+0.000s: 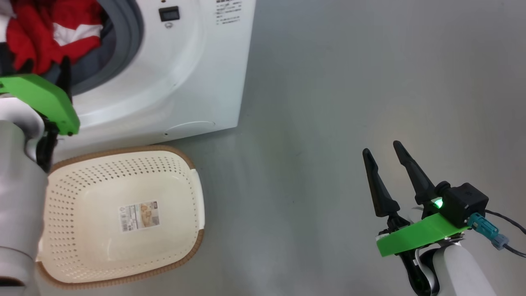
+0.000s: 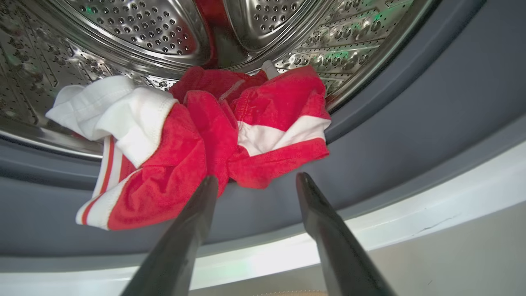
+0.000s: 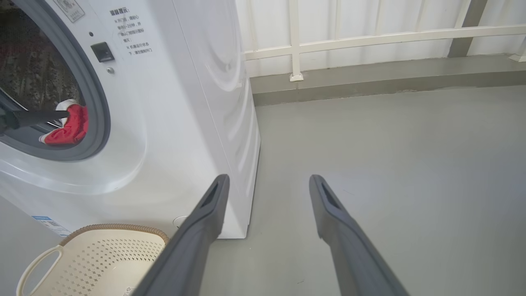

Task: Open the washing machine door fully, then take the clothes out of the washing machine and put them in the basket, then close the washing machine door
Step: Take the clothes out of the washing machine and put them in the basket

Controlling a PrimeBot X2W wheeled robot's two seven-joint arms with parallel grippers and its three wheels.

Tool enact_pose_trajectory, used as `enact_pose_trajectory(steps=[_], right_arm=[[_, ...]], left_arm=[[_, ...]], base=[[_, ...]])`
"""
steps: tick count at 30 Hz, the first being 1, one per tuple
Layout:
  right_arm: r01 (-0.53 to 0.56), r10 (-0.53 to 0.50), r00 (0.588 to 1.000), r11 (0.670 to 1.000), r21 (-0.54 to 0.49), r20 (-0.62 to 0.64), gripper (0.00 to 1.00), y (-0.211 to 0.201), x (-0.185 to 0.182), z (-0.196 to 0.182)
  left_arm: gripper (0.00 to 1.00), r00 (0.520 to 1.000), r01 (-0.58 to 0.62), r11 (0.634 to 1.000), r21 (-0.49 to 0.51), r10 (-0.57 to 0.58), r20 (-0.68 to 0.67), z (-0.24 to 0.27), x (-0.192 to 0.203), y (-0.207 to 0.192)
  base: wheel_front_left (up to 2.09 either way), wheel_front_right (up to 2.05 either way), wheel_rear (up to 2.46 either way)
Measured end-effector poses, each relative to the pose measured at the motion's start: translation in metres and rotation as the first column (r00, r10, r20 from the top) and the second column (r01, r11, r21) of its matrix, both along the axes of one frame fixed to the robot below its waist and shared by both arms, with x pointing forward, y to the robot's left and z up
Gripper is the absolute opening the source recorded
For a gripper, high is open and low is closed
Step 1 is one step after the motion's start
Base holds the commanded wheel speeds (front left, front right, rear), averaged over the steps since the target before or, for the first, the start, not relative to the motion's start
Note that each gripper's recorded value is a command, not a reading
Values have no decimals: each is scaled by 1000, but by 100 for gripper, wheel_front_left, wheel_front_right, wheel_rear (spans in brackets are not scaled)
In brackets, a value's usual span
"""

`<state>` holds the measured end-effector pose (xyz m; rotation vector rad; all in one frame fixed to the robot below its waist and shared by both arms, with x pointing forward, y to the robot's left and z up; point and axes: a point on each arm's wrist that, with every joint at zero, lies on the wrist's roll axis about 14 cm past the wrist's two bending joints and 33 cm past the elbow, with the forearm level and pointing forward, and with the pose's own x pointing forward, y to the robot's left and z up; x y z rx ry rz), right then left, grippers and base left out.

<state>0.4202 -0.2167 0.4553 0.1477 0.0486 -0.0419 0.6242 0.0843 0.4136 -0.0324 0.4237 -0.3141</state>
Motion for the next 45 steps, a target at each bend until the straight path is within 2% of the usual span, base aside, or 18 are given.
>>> enact_pose_trajectory(steps=[11,29,30,32,33,41,45], right_arm=[[18,-18,999,1000,-12,-32,100,-6,0,-10],[48,-50,997,998,-27,-52,100,-16,0,-16],[48,-50,997,998,-27,-52,100,-16,0,-16],[49,-50,998,998,-28,-47,100,-17,0,-15],[49,-51,998,998,-28,-47,100,-17,0,-15],[48,-49,998,998,-28,-39,100,-17,1,-12],[43,-43,999,999,-25,-32,100,-15,3,-10]], left_arm=[[100,999,15,999,41,-14,-37,-17,24,-3],[100,998,32,997,64,-28,-65,-38,39,-8],[76,998,32,997,64,-28,-65,-38,39,-8],[7,998,31,998,62,-27,-62,-39,39,-8],[0,998,30,998,61,-26,-63,-39,39,-8],[0,998,36,998,61,-32,-63,-38,38,-10],[0,999,17,1000,17,-16,-34,-30,38,-12]], base=[[0,0,0],[0,0,0],[0,0,0],[0,0,0],[0,0,0],[0,0,0],[0,0,0]])
